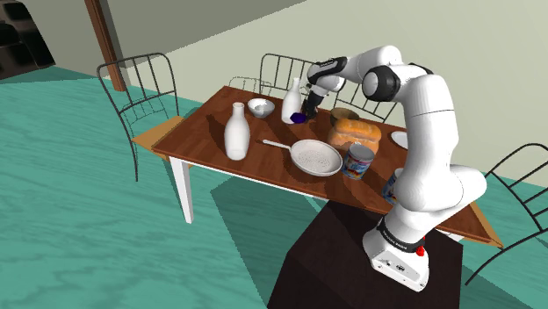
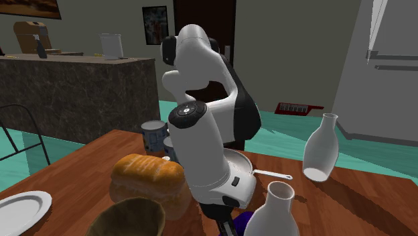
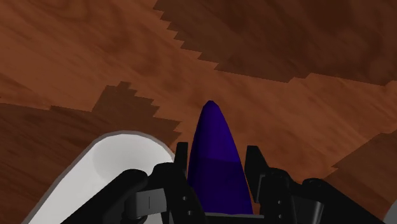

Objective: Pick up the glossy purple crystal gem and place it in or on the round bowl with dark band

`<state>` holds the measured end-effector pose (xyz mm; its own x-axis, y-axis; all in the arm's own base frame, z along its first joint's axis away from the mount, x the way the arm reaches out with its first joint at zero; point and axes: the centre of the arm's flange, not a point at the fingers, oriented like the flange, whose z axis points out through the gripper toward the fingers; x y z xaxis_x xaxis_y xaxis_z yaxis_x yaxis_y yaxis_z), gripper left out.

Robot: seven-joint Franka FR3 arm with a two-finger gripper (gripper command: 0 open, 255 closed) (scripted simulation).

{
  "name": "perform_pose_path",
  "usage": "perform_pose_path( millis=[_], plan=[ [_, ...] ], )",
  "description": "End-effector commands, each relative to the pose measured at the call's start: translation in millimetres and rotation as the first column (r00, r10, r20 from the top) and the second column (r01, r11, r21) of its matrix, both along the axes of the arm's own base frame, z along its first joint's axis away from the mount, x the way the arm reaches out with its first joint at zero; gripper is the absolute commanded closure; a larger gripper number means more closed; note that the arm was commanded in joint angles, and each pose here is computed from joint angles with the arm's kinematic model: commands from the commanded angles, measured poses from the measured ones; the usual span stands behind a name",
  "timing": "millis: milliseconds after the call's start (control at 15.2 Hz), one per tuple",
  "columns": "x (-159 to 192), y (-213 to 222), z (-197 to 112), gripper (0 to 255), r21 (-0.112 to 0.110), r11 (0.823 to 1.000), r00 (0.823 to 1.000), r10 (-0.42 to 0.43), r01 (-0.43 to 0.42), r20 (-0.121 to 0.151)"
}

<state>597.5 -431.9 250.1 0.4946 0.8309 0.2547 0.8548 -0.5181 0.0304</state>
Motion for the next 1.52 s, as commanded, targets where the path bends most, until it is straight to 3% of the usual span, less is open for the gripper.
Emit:
perform_pose_path(
  millis=[0, 1452],
  plan=[
    [0.4, 0.5, 9.9, 255, 0.0, 1.0, 1.0, 0.0, 0.0, 0.0],
    [0.5, 0.4, 126.0, 255, 0.0, 1.0, 1.0, 0.0, 0.0, 0.0]
  ],
)
